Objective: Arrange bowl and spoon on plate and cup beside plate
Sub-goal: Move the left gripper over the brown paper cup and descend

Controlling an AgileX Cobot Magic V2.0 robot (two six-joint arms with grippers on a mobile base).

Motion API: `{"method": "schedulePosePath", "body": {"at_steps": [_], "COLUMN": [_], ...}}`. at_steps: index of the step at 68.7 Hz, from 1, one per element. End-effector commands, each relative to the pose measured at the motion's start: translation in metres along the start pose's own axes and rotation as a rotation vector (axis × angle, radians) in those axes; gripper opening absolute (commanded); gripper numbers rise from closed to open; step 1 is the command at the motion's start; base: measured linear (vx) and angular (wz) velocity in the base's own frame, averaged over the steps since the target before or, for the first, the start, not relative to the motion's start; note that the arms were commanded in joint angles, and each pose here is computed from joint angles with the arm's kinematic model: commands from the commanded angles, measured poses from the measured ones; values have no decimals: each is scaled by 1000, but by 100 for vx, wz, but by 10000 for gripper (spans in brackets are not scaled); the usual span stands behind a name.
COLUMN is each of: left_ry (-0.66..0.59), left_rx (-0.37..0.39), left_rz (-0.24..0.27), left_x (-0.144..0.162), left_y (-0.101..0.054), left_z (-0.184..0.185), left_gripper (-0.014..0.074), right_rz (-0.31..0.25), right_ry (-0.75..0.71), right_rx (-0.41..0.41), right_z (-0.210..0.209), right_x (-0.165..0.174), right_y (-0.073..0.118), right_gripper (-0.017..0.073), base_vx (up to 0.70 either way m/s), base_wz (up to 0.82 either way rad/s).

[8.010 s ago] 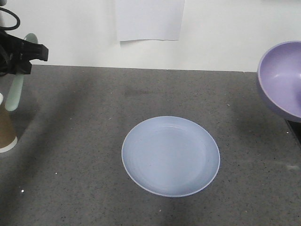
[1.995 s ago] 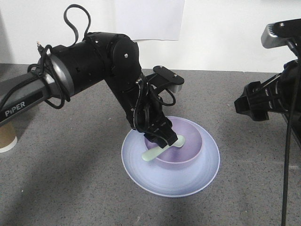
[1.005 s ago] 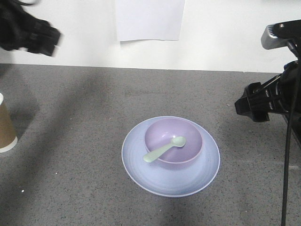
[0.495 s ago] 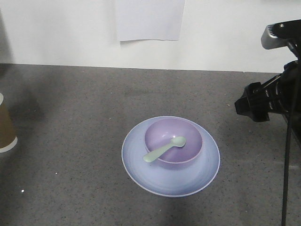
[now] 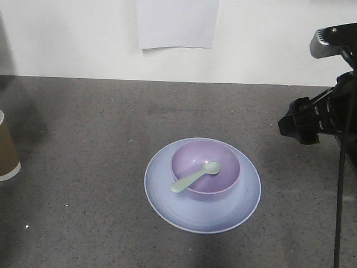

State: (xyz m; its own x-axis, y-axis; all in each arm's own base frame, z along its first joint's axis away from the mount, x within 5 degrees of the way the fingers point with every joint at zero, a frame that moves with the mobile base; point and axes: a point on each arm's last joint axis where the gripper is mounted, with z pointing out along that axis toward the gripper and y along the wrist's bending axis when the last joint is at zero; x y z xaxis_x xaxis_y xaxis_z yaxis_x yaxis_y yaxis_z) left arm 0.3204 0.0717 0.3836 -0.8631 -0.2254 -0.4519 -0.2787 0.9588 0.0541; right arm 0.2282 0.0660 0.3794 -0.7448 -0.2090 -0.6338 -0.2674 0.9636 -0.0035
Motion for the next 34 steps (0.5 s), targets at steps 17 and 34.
{"method": "schedulePosePath", "body": {"at_steps": [17, 34], "left_ry": [6, 84], "left_rx": [0, -4], "left_rz": [-11, 0], "left_x": [-1, 10], "left_y": [1, -2], "left_z": [5, 36], "left_gripper": [485, 485], "right_rz": [-5, -5], "right_ry": [-106, -106], "right_rx": [8, 7], "right_z": [-14, -14], "right_x": [-9, -9], "right_y": [-1, -1], "right_gripper": [594, 594], "base_vx": [0, 0], "base_wz": [0, 0]}}
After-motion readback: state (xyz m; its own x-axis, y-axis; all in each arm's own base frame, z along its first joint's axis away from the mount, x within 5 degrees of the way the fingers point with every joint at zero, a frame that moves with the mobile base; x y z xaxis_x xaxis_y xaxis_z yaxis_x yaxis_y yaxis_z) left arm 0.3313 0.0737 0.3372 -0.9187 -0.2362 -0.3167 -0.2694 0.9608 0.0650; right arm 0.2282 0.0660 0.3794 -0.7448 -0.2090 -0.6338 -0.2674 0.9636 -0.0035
